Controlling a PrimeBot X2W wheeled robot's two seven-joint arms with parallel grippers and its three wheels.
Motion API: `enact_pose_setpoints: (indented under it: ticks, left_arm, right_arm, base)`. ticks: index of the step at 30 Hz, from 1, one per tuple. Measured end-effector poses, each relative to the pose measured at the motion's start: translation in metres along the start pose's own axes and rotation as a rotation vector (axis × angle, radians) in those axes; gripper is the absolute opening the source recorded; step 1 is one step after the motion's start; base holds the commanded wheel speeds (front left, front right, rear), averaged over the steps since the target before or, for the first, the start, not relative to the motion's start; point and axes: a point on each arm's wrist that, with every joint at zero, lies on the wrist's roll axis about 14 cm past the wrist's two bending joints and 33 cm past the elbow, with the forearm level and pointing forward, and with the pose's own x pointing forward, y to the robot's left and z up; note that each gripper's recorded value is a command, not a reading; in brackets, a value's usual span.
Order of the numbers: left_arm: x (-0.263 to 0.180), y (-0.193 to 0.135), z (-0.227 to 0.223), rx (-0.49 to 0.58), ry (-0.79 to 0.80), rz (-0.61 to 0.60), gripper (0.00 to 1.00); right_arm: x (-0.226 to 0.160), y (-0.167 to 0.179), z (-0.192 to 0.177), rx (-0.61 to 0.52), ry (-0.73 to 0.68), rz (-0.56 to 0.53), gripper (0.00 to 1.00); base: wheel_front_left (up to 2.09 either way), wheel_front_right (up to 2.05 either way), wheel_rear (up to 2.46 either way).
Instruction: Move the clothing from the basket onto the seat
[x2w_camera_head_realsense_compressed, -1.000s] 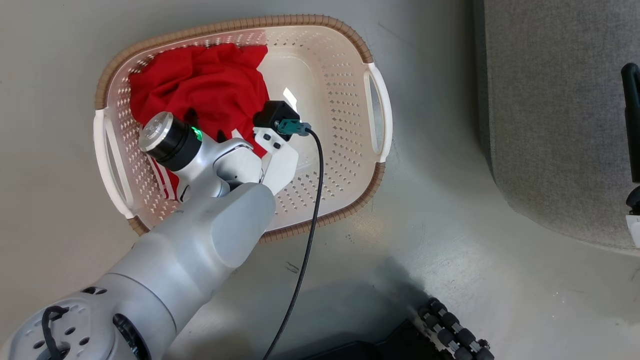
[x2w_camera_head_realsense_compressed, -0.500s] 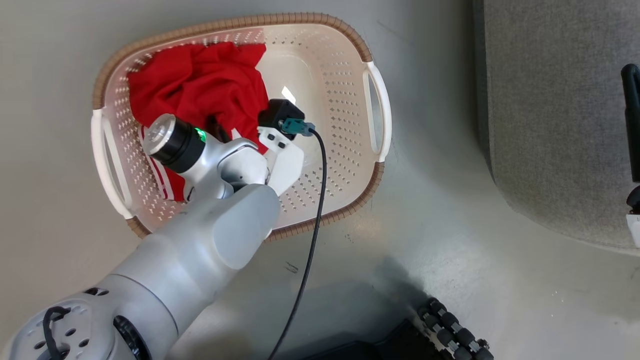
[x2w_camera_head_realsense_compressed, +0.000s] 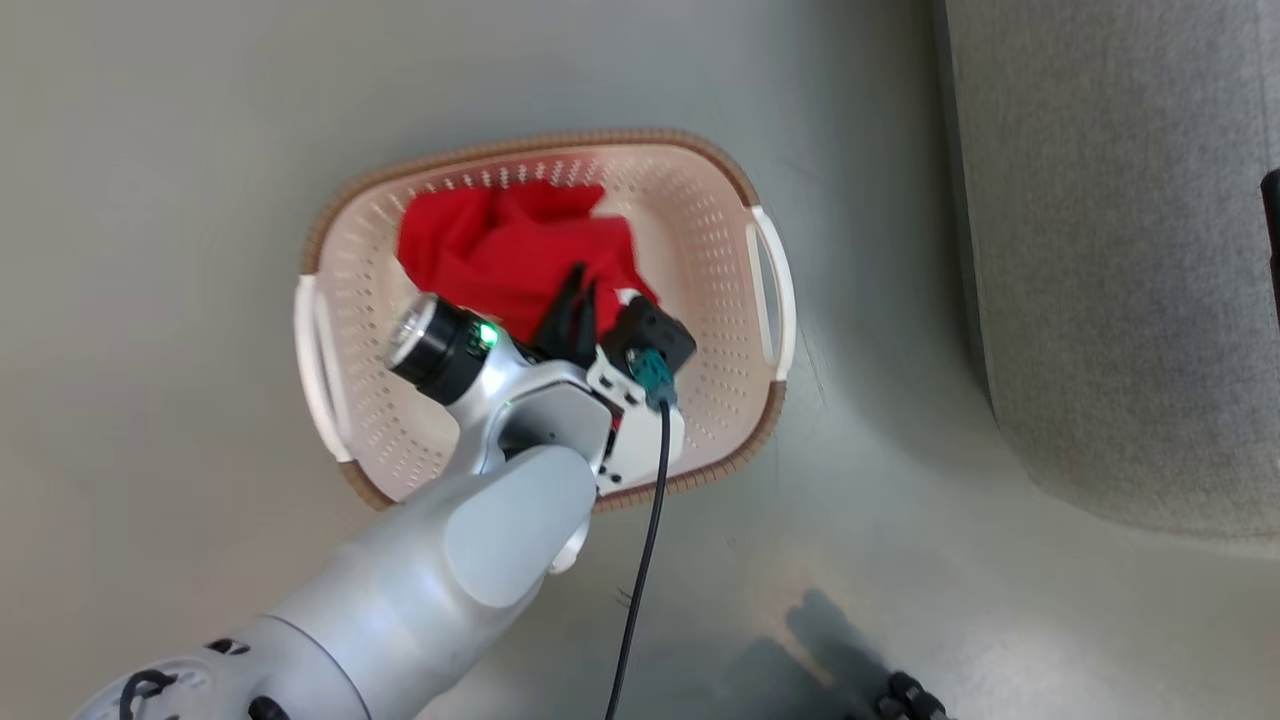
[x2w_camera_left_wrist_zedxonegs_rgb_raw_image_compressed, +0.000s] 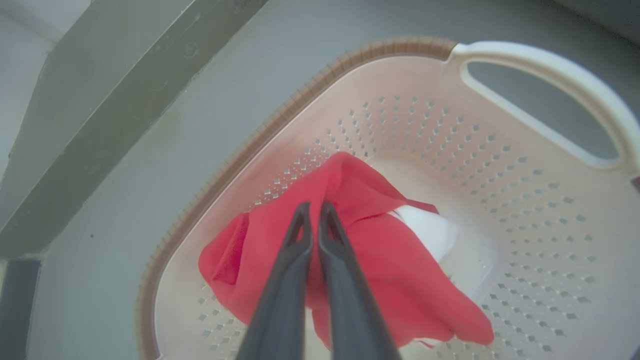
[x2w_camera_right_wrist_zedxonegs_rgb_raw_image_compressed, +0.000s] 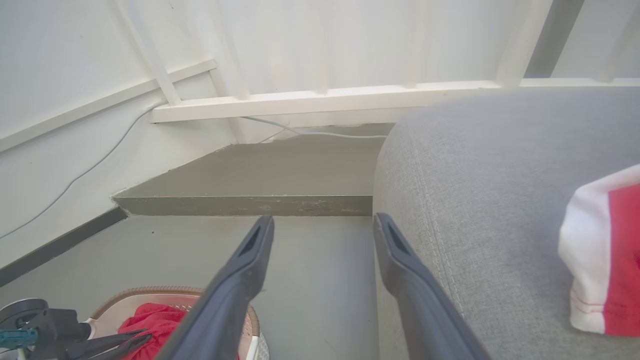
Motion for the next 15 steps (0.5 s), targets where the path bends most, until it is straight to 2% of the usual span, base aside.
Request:
enact_pose_setpoints:
  ticks: [9,15]
  left_arm:
    - [-0.057,0.000,0.072,-0.040,-0.352,-0.110,0.00]
    - [-0.086,0.002,0.085,-0.047,-0.395,-0.124,0.00]
  right_arm:
    - [-0.025,0.015,0.030,-0.025,-0.055,0.046,1.00]
    - [-0.040,0.024,0.041,-0.029,-0.080,0.065,1.00]
  base:
    - [0.00,0.00,0.00]
    - [0.00,0.00,0.00]
